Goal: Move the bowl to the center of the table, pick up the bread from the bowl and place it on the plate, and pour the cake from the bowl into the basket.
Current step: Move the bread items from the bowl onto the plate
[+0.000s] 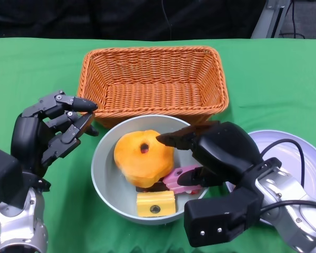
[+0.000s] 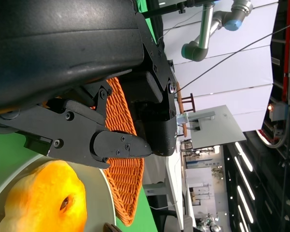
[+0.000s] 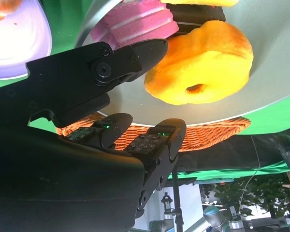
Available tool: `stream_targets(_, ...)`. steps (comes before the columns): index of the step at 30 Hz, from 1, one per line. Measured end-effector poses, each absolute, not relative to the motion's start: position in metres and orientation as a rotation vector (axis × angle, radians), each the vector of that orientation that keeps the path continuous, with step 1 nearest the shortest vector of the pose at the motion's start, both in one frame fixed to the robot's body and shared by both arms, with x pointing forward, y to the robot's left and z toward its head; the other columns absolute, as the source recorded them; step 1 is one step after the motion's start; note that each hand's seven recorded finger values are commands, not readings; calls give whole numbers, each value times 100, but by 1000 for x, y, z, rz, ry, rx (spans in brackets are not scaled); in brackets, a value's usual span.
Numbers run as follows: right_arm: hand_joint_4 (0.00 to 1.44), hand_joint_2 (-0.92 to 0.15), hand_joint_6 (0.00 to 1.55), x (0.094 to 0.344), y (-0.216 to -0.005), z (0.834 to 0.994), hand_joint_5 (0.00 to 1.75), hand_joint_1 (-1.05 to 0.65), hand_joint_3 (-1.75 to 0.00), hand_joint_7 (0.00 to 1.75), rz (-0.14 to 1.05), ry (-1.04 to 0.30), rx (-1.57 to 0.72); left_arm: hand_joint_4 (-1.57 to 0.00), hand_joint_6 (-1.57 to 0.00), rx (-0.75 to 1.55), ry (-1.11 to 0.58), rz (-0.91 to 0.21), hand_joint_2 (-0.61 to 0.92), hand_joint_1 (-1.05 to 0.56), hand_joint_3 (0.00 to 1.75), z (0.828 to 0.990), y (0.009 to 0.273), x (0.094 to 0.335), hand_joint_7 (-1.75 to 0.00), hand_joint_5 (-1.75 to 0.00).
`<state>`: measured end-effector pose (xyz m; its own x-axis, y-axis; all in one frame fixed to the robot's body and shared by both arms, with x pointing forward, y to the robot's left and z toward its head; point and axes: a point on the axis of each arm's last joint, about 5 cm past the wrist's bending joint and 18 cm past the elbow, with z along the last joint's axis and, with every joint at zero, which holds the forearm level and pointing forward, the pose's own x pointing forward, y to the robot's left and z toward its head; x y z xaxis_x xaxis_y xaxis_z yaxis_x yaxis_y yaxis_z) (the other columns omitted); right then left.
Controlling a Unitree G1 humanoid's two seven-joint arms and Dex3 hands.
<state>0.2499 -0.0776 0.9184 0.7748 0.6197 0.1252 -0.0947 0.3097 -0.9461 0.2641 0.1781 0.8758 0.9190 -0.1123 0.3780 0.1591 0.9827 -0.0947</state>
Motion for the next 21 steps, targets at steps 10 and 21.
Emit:
stream_targets(10,50,-87,50,257,-67,917,0,-69,0,0,538,-533,-1211,-86,-96,-133,-394,-130,92,-26,28,877,179,264,-80,-132)
stream_targets(21,53,-87,51,264,-53,904,1,-74,0,0,544,-537,-1275,-84,-96,-133,-398,-111,92,-25,27,878,179,265,-79,-133)
